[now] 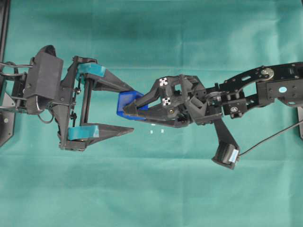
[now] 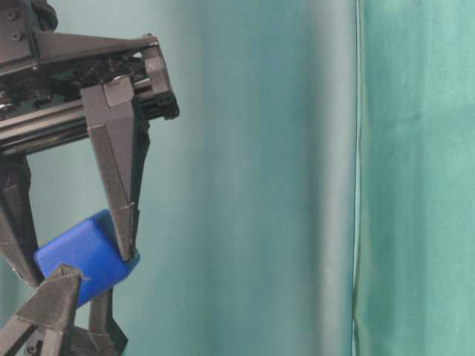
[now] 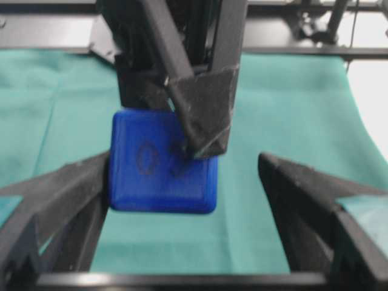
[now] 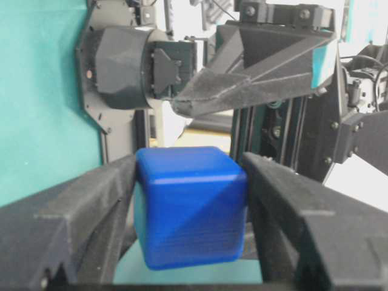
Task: Handover the blue block to the right arm after grasping it with the left arm, then place it in the designated position.
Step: 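Bring the right gripper down over the cube held by the left, then close the right gripper on the cube and open the left gripper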
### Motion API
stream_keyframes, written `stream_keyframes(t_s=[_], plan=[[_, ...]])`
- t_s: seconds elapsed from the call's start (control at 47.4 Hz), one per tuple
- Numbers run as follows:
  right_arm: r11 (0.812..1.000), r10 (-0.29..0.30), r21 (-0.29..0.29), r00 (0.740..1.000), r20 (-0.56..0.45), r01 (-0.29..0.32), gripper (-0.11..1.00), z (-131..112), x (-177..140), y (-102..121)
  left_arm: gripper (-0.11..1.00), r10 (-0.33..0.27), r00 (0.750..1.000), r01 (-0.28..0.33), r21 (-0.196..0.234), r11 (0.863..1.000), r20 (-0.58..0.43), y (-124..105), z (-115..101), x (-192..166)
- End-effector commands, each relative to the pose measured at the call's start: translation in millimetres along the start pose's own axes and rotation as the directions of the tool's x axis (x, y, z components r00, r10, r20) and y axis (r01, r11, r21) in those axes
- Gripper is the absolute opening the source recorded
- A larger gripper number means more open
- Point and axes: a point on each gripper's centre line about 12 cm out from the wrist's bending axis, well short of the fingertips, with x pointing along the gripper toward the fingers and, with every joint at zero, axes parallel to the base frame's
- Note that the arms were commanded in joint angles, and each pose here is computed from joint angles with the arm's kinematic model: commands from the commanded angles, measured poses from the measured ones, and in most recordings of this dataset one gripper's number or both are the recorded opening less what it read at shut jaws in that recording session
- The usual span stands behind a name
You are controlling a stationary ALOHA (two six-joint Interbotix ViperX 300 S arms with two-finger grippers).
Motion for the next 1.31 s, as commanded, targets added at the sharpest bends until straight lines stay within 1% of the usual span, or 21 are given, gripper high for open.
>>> stream_keyframes(t_s=[0.0,0.295,0.443,0.632,0.949,1.286], plan=[[0.999,-0.033,0.004,0.999,0.0,0.033,0.66,0,-6,-12,1.0,-0.008,0.999,0.008,0.001,1.0,0.044,-3,14,-5],[0.999,-0.035,0.004,0.999,0.004,0.035,0.65,2,-9,-12,1.0,-0.009,0.999,0.009,0.0,1.0,0.035,-3,13,-7],[0.999,-0.032,0.009,0.999,0.005,0.032,0.64,2,-18,-8,1.0,-0.008,1.0,0.008,-0.002,1.0,0.021,-3,12,-13],[0.999,-0.03,0.014,1.0,0.009,0.03,0.62,4,-33,-3,1.0,-0.007,1.0,0.007,-0.002,1.0,0.03,-2,14,-17],[0.999,-0.033,0.025,0.999,0.013,0.032,0.62,8,-55,4,1.0,-0.008,1.0,0.009,-0.002,1.0,0.023,-3,13,-17],[0.999,-0.036,0.026,0.999,0.018,0.036,0.62,11,-61,5,1.0,-0.008,1.0,0.009,-0.002,1.0,0.023,-3,14,-17]])
